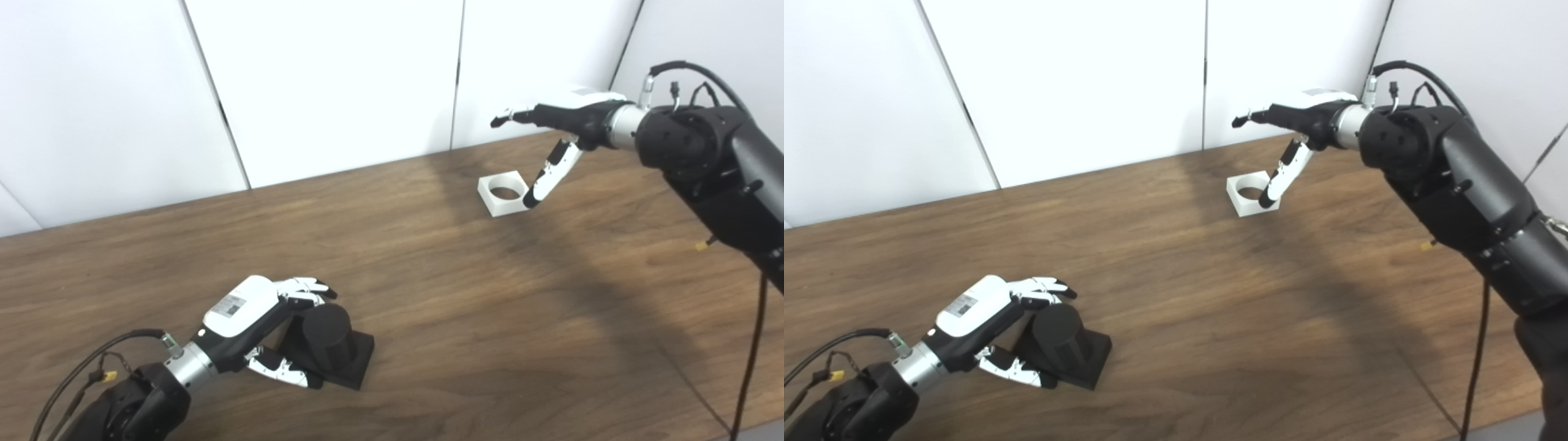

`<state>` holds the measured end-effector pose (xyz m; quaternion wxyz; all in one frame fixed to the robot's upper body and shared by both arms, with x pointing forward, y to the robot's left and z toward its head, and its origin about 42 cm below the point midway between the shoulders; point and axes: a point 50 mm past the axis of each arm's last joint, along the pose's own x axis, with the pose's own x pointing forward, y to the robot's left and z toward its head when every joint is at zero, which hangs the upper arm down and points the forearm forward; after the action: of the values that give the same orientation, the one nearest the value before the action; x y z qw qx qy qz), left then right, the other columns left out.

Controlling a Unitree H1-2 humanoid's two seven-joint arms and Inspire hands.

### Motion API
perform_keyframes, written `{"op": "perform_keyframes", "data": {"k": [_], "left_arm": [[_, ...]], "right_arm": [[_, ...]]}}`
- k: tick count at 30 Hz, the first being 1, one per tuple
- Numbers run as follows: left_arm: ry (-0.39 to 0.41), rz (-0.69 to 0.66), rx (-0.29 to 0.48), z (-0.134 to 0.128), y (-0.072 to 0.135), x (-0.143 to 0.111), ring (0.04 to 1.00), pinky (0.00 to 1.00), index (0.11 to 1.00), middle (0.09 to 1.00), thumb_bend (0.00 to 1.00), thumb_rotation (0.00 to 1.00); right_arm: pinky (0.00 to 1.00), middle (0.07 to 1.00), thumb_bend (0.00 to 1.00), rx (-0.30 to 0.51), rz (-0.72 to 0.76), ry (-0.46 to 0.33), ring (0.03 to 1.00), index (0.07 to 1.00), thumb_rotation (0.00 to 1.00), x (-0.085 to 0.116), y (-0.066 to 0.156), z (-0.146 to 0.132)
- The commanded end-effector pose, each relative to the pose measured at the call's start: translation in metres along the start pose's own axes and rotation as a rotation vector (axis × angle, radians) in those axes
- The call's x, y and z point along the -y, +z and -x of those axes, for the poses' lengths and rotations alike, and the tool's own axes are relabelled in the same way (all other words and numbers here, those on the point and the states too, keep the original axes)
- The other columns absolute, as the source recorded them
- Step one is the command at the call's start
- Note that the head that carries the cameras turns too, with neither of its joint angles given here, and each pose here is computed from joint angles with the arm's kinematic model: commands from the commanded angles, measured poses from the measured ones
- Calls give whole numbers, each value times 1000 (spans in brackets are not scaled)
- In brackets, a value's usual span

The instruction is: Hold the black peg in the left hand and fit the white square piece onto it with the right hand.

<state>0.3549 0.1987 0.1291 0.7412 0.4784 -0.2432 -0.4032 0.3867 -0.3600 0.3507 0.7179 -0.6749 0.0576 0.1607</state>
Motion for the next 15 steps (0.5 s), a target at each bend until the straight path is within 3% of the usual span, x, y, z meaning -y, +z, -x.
{"op": "perform_keyframes", "data": {"k": [1, 15], "left_arm": [[-128, -31, -77, 24, -18, 17, 853, 705, 487, 817, 524, 54], [-141, -30, -80, 25, -17, 17, 859, 722, 487, 826, 524, 54]], "right_arm": [[964, 984, 1000, -48, 69, -57, 995, 931, 331, 26, -2, 2], [952, 1000, 1000, -130, 210, -22, 1000, 952, 323, 14, 3, -35]]}}
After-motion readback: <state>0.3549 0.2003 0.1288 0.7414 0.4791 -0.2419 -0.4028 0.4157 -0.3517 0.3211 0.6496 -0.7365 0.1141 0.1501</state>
